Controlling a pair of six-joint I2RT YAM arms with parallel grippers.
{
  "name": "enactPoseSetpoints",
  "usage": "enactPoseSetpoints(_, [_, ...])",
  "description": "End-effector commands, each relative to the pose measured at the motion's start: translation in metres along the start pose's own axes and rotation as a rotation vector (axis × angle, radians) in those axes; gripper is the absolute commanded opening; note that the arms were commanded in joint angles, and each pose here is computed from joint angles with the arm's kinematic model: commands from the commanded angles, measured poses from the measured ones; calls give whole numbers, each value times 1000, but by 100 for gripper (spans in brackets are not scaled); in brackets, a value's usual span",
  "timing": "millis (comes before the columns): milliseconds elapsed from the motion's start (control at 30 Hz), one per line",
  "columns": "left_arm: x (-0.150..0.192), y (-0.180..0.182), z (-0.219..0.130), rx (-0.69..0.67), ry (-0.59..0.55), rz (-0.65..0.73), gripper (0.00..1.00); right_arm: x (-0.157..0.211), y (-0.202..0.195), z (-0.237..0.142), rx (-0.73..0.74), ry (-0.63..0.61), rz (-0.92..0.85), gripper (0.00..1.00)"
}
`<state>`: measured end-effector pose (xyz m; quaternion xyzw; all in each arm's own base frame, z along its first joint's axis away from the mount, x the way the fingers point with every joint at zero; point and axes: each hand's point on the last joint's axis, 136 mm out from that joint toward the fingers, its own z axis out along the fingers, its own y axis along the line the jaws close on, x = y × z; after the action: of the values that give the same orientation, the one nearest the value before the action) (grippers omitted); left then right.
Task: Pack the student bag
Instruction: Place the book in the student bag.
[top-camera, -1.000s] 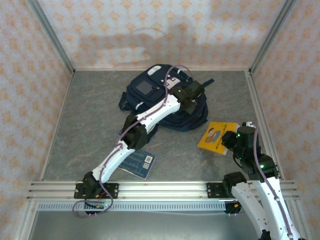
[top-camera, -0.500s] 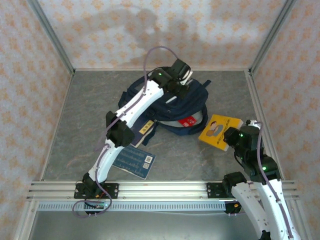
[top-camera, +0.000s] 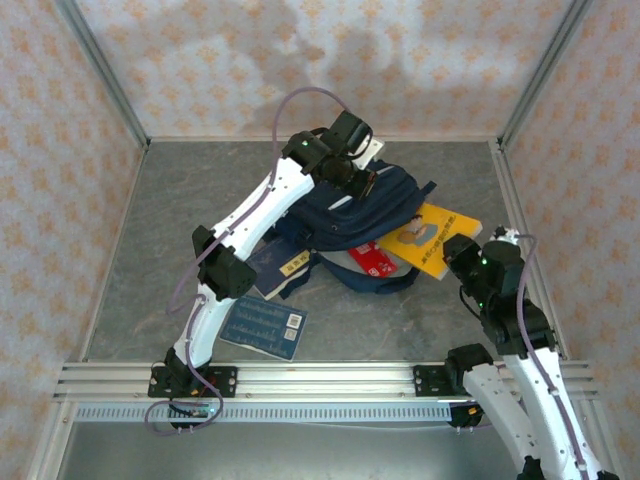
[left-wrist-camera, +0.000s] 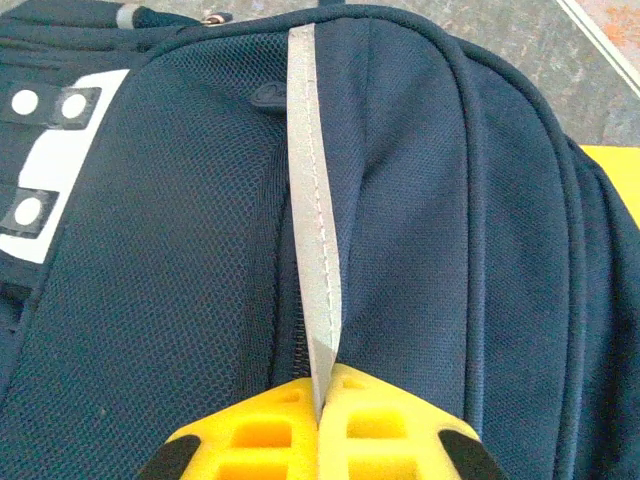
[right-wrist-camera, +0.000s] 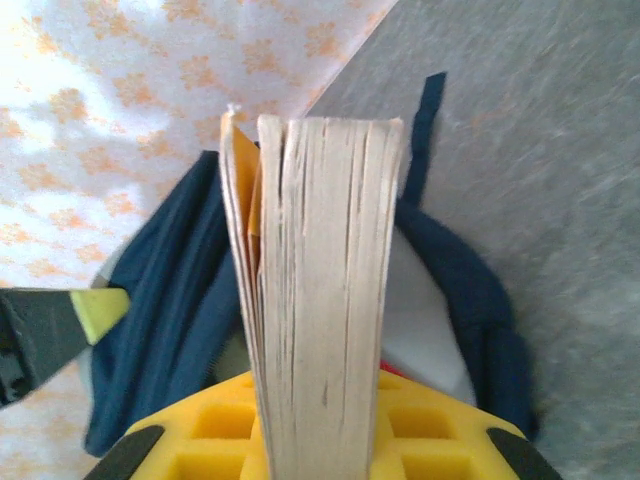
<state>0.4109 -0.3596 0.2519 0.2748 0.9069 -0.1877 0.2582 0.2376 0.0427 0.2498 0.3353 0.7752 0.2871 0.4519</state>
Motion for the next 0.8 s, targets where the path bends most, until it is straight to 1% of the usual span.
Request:
enactPoseSetpoints(0, [-3,-26,-16,108,-13,-8,8,-20,46,5,-209,-60,153,0])
enactPoseSetpoints(33, [3,-27,-14,104,8,-10,22,-22,50,6,-230,-69,174,0])
enactPoseSetpoints(67, [7,-29,-13,97,26,-5,33,-24,52,7,-245,-77,196,0])
enactPoseSetpoints(100, [11,-31,-15,83,34,6,40,-26,55,6,-263,-83,212,0])
enactPoseSetpoints(167, [17,-37,-19,51,44,47,51,-28,63,6,-311,-86,238,0])
enactPoseSetpoints(267, [26,-48,-23,7,49,115,61,-28,70,5,-352,-81,252,0])
enactPoseSetpoints(367, [30,-56,-19,0,57,136,66,-27,71,6,-366,-73,259,0])
enactPoseSetpoints(600, [44,-79,18,22,105,167,67,-24,72,6,-377,-55,274,0])
enactPoseSetpoints(667, [44,-76,28,1,107,162,65,-23,72,6,-382,-50,275,0])
enactPoseSetpoints(767, [43,-68,40,-43,109,163,59,-22,74,5,-391,-43,277,0])
